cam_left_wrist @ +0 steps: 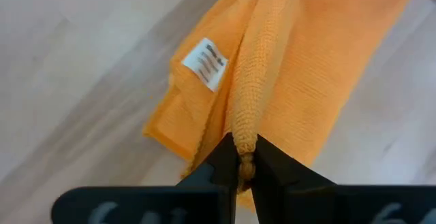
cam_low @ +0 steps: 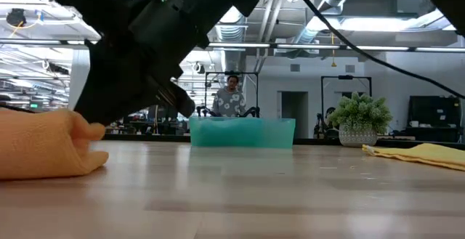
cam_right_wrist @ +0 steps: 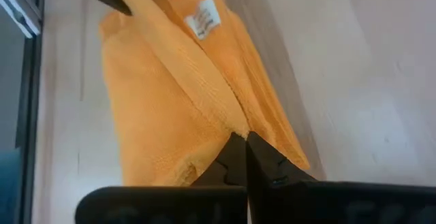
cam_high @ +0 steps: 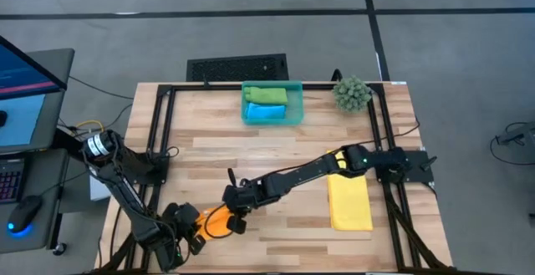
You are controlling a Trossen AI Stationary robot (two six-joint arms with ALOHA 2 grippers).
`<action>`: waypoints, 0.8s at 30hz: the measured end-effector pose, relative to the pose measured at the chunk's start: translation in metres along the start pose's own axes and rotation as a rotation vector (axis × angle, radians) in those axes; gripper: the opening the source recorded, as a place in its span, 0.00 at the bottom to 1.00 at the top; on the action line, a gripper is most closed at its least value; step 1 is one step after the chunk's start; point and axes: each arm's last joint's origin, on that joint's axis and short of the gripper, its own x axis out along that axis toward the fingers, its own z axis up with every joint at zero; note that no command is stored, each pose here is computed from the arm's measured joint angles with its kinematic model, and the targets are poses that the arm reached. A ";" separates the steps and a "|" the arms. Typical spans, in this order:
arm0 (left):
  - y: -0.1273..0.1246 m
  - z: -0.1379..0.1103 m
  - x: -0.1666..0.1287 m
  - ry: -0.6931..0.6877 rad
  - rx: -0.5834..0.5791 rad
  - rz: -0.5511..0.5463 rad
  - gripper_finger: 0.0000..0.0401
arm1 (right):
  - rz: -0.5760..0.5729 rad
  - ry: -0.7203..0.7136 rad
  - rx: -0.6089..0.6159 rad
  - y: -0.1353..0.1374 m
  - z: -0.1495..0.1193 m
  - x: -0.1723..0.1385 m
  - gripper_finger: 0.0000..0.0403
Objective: Roll microfiber towels into tight, uniform cylinder then place into a basket
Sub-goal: Roll the orange towel
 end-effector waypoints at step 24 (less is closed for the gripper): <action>0.003 0.006 0.000 0.045 0.179 0.087 0.25 | -0.073 0.063 0.071 -0.014 -0.003 0.000 0.35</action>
